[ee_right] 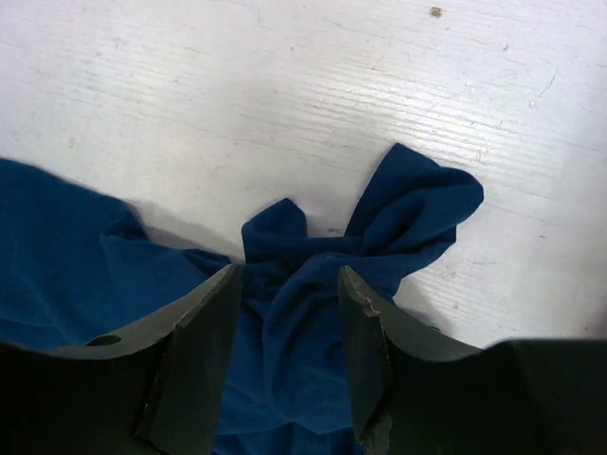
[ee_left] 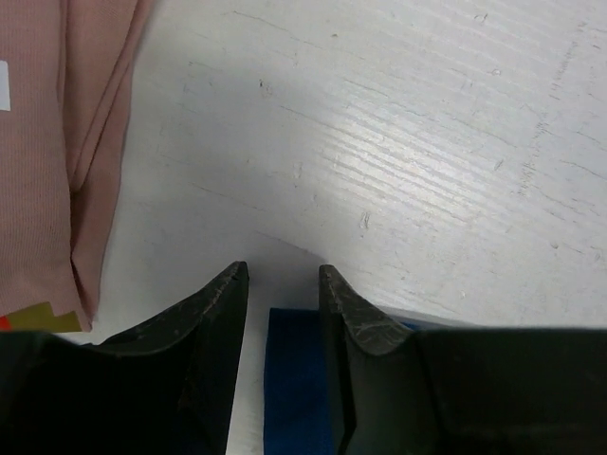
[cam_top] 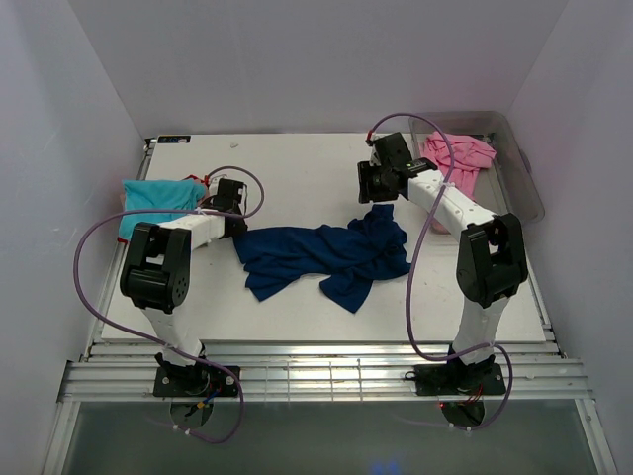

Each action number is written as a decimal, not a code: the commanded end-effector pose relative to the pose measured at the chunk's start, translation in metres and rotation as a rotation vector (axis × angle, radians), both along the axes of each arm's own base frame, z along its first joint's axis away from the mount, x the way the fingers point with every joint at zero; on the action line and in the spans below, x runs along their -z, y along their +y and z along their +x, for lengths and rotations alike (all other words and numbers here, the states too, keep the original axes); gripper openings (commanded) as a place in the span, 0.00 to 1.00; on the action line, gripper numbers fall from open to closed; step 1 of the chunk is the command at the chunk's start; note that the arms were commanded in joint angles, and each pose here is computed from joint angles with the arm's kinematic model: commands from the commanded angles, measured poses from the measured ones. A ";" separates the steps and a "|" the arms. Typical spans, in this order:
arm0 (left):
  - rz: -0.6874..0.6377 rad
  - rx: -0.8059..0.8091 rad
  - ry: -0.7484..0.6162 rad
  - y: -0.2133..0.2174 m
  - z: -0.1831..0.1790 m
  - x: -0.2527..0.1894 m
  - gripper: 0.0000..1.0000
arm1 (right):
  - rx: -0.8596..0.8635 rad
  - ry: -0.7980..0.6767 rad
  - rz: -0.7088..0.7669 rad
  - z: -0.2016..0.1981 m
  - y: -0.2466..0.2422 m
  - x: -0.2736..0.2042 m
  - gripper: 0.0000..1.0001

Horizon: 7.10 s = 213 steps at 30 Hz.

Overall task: Fold and stack the t-shirts
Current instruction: Flatten the tshirt out

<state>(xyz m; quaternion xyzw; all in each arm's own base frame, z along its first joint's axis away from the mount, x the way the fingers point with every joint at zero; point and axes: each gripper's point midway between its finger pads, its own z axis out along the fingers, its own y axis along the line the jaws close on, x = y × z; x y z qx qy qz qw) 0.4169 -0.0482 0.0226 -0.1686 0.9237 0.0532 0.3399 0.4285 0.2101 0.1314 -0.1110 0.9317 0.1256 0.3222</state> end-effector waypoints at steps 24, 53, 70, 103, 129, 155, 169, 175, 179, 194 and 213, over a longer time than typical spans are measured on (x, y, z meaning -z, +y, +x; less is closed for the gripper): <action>-0.130 0.013 0.050 -0.019 -0.027 0.009 0.00 | 0.015 0.013 -0.074 0.022 -0.005 0.016 0.52; -0.120 0.028 -0.054 -0.019 -0.004 -0.044 0.00 | 0.109 0.054 -0.206 0.013 -0.035 0.023 0.08; -0.243 0.126 -0.643 -0.028 0.068 -0.358 0.00 | 0.152 -0.532 0.048 0.034 -0.066 -0.263 0.08; -0.302 0.195 -0.319 -0.041 0.004 -0.287 0.00 | 0.076 -0.217 0.169 -0.055 -0.032 -0.195 0.08; -0.312 0.148 -0.119 -0.029 -0.083 -0.190 0.00 | 0.190 0.349 -0.312 -0.212 -0.071 0.039 0.79; -0.321 0.173 -0.082 -0.031 -0.096 -0.176 0.00 | 0.428 0.293 -0.096 -0.200 -0.094 0.093 0.49; -0.317 0.162 -0.076 -0.027 -0.111 -0.174 0.00 | 0.452 0.262 -0.155 -0.177 -0.105 0.113 0.48; -0.319 0.158 -0.075 -0.026 -0.115 -0.175 0.00 | 0.454 0.257 -0.163 -0.169 -0.107 0.124 0.43; -0.317 0.160 -0.070 -0.026 -0.116 -0.175 0.00 | 0.423 0.270 -0.161 -0.166 -0.103 0.136 0.16; -0.204 0.179 -0.222 -0.021 -0.014 -0.231 0.00 | 0.373 -0.252 -0.098 0.042 -0.059 -0.105 0.08; -0.266 0.218 -0.966 0.003 0.068 -0.494 0.00 | 0.213 -1.057 0.208 0.076 -0.075 -0.416 0.11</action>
